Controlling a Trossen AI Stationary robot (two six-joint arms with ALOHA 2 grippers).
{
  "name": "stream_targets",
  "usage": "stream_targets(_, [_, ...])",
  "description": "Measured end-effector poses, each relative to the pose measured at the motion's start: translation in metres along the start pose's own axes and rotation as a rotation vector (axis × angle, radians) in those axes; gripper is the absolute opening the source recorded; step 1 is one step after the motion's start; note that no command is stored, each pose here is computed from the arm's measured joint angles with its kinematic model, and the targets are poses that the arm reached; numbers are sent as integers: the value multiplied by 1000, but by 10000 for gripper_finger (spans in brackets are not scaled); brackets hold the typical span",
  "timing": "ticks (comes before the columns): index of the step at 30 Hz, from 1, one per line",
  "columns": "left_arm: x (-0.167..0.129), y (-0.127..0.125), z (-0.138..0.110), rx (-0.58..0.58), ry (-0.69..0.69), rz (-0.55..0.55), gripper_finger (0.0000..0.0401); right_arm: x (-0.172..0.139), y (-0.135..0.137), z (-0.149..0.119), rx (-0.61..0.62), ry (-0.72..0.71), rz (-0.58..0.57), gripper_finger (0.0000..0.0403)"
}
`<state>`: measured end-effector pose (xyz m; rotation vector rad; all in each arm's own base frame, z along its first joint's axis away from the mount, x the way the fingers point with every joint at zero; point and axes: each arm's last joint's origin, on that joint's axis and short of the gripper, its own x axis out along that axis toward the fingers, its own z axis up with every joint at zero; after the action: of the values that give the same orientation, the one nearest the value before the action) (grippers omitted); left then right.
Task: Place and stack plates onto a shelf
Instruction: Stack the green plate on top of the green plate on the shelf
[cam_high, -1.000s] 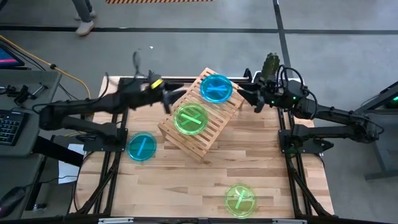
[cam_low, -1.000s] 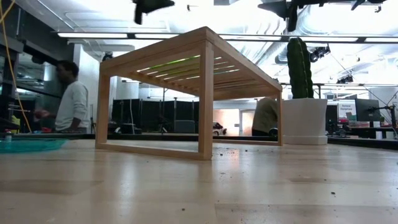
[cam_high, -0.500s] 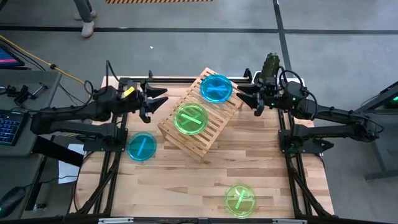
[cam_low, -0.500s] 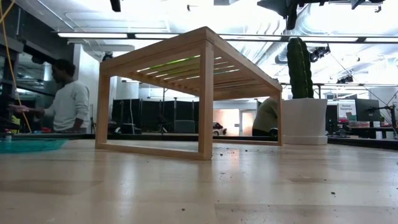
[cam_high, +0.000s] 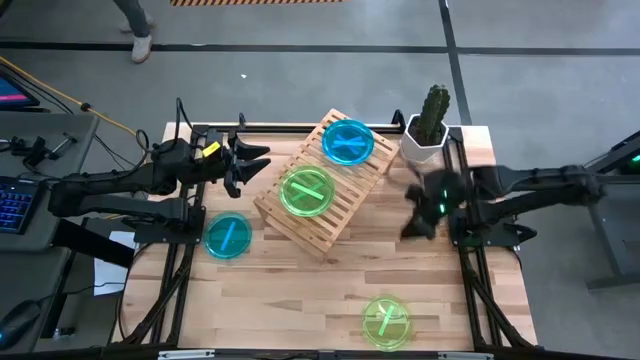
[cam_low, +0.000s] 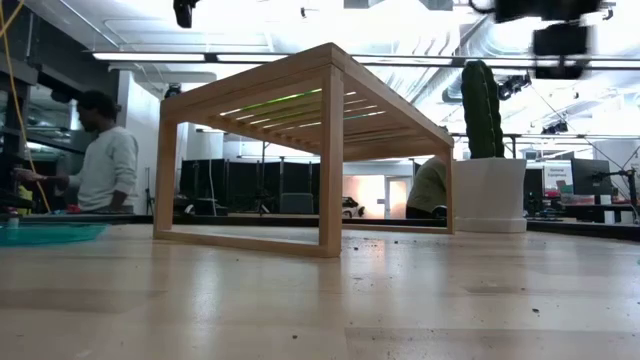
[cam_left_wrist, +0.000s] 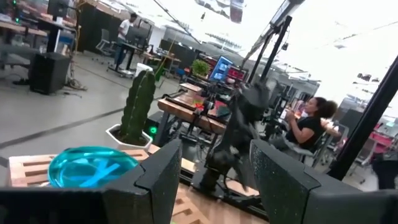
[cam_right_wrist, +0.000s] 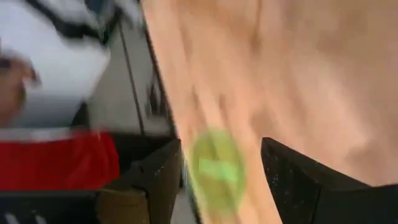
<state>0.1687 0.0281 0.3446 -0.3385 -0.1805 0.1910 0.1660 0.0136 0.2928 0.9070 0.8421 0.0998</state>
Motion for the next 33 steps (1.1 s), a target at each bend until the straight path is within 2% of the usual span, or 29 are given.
stream_targets(3, [0,0,0,-19,0,0,181,18,4,-30,13,140,-9,204])
stream_targets(7, [0,0,0,-18,-3,6,181,44,3,-70,68,205,-54,204])
stream_targets(16, [0,2,1,-17,-25,57,181,94,-15,-140,394,214,-91,204])
stream_targets(22, [0,2,1,-4,-30,77,181,125,-12,-159,423,225,-86,204])
stream_targets(29, [0,3,1,9,-37,97,181,156,-26,-170,508,213,-189,204])
stream_targets(33, [0,3,1,9,-36,97,181,166,-26,-172,518,194,-154,204])
